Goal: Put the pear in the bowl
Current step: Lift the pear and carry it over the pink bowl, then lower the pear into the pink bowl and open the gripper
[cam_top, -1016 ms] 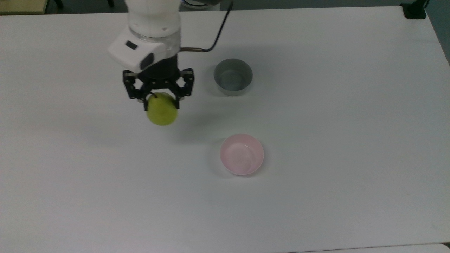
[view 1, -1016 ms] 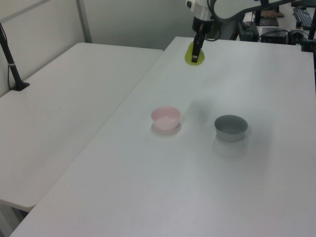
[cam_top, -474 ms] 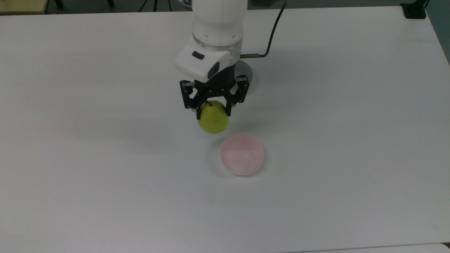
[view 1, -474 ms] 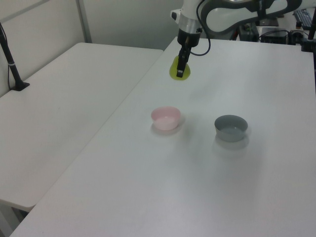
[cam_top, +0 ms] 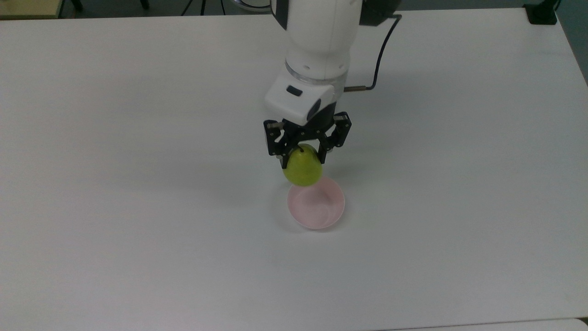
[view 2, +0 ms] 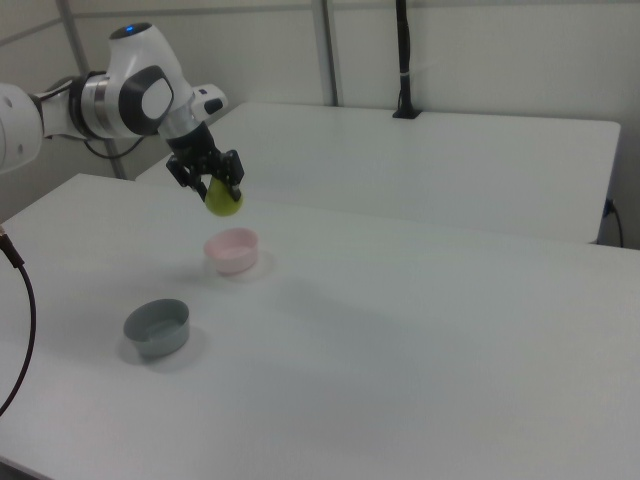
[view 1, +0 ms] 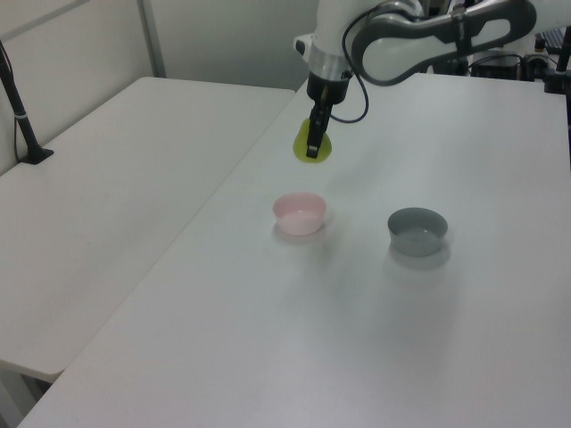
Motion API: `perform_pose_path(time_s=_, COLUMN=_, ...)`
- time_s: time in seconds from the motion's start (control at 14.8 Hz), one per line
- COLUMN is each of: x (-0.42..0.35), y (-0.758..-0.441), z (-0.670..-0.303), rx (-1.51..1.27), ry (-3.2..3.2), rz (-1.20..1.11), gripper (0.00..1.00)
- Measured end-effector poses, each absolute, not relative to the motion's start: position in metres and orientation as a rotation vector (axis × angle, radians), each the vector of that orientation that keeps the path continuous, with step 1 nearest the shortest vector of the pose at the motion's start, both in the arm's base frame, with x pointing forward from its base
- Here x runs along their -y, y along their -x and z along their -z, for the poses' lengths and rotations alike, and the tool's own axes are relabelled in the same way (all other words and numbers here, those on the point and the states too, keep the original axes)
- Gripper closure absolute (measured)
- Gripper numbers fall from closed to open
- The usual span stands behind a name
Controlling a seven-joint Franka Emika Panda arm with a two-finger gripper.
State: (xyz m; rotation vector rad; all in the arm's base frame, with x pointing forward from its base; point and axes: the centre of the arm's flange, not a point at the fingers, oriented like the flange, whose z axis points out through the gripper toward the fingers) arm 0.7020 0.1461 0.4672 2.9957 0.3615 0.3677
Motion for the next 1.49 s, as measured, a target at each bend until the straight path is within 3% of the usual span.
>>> perform_pose_path(time_s=0.47, x=-0.174, y=-0.718, z=-0.391, rx=-0.348, ry=-2.972, rz=-0.364, gripper=0.3)
perform_pose_path(time_s=1.15, x=-0.188, y=-0.719, z=-0.365, rx=-0.342, ry=-2.967, rz=-0.359, gripper=0.29)
perform_pose_path(time_s=1.22, x=-0.188, y=-0.719, z=-0.365, rx=-0.341, ry=-2.967, rz=-0.36, gripper=0.19)
perform_pose_path(time_s=1.35, x=-0.188, y=-0.719, z=-0.366, rx=-0.339, ry=-2.968, rz=-0.362, gripper=0.18)
perform_pose_path(time_s=1.49, x=-0.188, y=-0.719, z=-0.366, rx=-0.338, ry=-2.968, rz=-0.363, gripper=0.02)
